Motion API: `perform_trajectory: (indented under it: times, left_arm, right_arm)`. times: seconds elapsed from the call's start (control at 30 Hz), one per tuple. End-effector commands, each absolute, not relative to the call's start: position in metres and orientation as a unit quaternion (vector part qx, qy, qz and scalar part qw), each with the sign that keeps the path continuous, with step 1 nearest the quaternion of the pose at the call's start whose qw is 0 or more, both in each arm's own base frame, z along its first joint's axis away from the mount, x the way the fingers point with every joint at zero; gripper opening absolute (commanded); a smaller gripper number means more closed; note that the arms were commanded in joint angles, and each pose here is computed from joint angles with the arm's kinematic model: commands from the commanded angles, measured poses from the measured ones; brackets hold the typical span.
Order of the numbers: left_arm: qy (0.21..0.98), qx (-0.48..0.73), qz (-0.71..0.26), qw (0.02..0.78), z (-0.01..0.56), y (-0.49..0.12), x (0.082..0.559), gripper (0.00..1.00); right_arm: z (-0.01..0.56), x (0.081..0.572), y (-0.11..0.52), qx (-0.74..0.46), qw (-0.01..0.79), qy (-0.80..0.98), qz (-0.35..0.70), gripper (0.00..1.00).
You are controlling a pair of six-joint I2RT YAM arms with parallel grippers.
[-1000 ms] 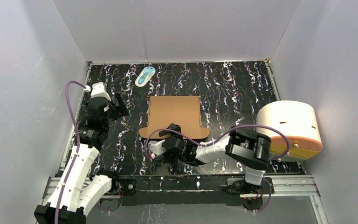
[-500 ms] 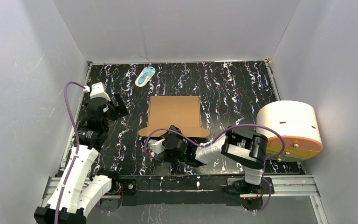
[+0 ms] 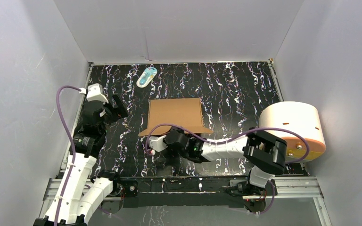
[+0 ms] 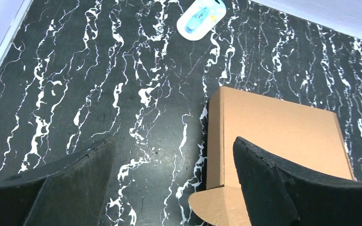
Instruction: Fold the paper box
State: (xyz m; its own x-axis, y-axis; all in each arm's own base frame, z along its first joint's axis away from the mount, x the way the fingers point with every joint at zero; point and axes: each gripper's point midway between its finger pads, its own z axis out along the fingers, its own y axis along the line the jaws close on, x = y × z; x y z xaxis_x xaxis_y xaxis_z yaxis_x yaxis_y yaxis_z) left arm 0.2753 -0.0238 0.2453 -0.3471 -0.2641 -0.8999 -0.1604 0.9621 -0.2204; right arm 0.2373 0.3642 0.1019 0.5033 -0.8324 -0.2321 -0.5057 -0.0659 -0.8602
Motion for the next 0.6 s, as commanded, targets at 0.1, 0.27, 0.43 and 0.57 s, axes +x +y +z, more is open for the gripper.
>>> perform_trajectory:
  times: [0.1, 0.27, 0.43, 0.57]
  left_arm:
    - [0.803, -0.122, -0.084, 0.577, 0.293, -0.032, 0.267, 0.91]
    - [0.800, -0.105, -0.095, 0.583, 0.315, -0.037, 0.263, 0.91]
    - [0.797, -0.089, -0.103, 0.588, 0.333, -0.041, 0.257, 0.91]
    - [0.798, -0.081, -0.103, 0.588, 0.340, -0.041, 0.251, 0.91]
  right_arm:
    - [0.144, 0.225, 0.370, -0.730, 0.449, 0.508, -0.086, 0.00]
    - [0.176, 0.223, 0.370, -0.737, 0.413, 0.535, -0.031, 0.00]
    - [0.206, 0.222, 0.371, -0.741, 0.387, 0.549, 0.028, 0.00]
    - [0.229, 0.227, 0.370, -0.735, 0.376, 0.560, 0.075, 0.00]
